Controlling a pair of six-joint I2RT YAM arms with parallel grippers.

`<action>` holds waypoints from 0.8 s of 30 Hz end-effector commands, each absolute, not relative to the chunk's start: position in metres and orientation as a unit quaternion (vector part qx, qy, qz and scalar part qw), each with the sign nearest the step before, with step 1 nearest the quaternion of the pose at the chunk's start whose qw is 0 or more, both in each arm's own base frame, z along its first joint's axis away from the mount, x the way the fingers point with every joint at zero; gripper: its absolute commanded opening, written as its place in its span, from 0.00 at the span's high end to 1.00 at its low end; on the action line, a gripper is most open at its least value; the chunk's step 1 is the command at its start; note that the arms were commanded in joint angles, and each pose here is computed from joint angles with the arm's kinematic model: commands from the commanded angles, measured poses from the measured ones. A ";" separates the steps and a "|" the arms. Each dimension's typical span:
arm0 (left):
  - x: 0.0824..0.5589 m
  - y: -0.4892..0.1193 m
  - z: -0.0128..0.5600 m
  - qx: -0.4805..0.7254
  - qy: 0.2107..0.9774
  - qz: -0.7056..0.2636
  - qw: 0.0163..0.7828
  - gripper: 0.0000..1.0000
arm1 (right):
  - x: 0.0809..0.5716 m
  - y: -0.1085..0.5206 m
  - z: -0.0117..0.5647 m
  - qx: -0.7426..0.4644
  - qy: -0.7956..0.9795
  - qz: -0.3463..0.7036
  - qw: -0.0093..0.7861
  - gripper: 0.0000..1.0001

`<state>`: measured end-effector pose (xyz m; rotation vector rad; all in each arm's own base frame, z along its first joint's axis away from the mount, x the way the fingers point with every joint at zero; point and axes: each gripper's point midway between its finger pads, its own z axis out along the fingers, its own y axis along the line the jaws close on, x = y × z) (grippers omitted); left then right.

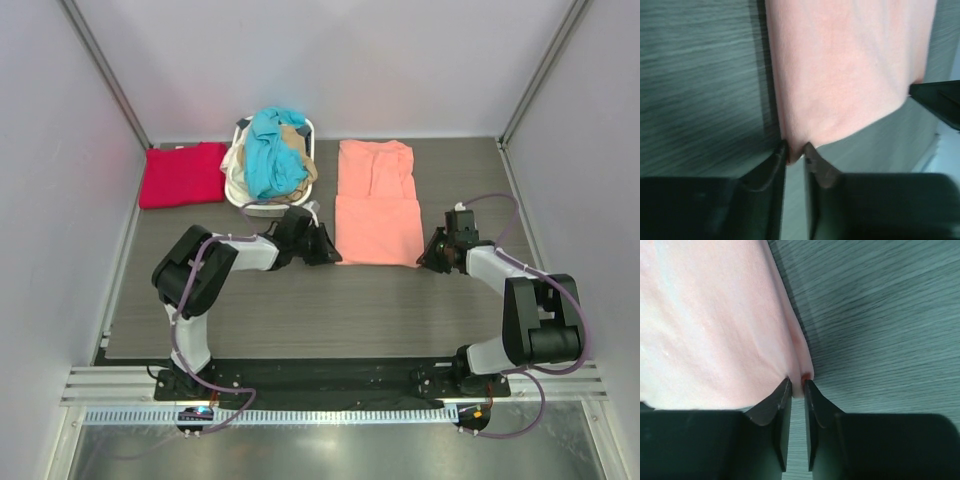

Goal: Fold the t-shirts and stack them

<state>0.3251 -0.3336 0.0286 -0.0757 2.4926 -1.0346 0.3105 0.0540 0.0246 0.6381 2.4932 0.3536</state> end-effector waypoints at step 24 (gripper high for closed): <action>0.188 -0.295 0.140 -0.038 0.894 -0.363 0.258 1.00 | 0.184 0.050 0.147 0.309 0.878 0.176 0.320 0.99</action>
